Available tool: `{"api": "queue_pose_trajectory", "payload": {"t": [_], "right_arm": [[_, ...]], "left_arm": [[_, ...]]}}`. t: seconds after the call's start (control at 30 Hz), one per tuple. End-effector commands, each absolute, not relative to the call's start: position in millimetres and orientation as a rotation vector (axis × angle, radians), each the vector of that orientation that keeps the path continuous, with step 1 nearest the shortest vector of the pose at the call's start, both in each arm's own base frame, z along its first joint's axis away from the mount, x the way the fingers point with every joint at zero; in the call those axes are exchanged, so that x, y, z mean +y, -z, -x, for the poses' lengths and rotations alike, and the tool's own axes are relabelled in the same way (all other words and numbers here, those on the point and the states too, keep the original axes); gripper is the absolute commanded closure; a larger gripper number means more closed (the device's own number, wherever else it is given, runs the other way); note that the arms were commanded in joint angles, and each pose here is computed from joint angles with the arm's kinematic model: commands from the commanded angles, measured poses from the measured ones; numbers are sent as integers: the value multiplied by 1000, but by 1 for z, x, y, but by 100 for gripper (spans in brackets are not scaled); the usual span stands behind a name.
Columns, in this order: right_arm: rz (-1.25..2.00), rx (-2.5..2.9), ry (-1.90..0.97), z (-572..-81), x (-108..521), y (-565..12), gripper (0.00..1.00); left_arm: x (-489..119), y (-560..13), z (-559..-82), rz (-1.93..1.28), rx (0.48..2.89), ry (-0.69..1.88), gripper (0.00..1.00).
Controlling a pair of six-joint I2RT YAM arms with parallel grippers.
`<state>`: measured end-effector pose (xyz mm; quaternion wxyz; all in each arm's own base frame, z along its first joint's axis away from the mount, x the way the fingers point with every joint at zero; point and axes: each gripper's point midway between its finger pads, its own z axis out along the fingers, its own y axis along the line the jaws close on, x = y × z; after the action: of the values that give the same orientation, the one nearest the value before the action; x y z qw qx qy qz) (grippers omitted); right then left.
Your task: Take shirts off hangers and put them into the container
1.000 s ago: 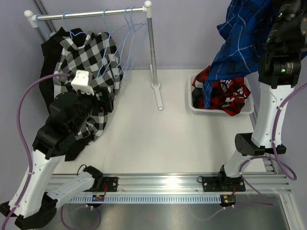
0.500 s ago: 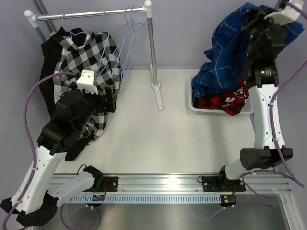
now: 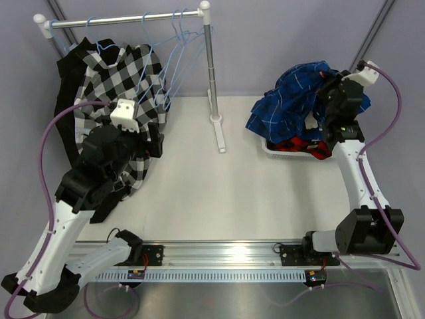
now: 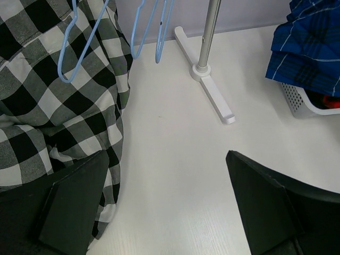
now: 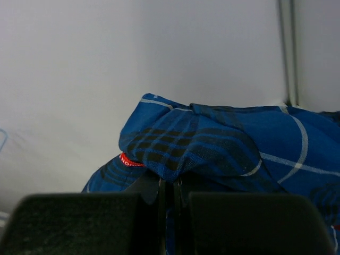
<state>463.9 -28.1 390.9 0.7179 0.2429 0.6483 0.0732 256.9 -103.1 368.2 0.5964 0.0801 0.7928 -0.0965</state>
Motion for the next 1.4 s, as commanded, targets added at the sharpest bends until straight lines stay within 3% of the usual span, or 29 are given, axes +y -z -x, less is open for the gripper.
{"api": "queue_pose_trajectory", "payload": {"t": [0.0, 0.27, 0.5, 0.7, 0.97, 1.17, 1.37], "right_arm": [[-694, 1303, -130, -439, -70, -404, 100], [-837, 1308, 21, -396, -134, -367, 100], [-628, 1474, 24, -408, -115, -361, 100], [-671, 1970, -17, -423, -97, -255, 100], [-791, 2481, 198, -386, -97, -113, 100], [-806, 2595, 300, -388, -102, -70, 100], [-704, 2638, 290, -407, -94, -68, 100]], "left_arm": [[-104, -374, -253, -197, 1808, 248, 1], [-106, -370, -254, -204, 1818, 252, 1], [-108, -365, -256, -208, 1834, 247, 1], [-109, -365, -258, -210, 1839, 249, 1], [-114, -363, -261, -226, 1847, 258, 1], [-115, -365, -261, -234, 1844, 261, 1], [-113, -367, -259, -232, 1838, 262, 1]]}}
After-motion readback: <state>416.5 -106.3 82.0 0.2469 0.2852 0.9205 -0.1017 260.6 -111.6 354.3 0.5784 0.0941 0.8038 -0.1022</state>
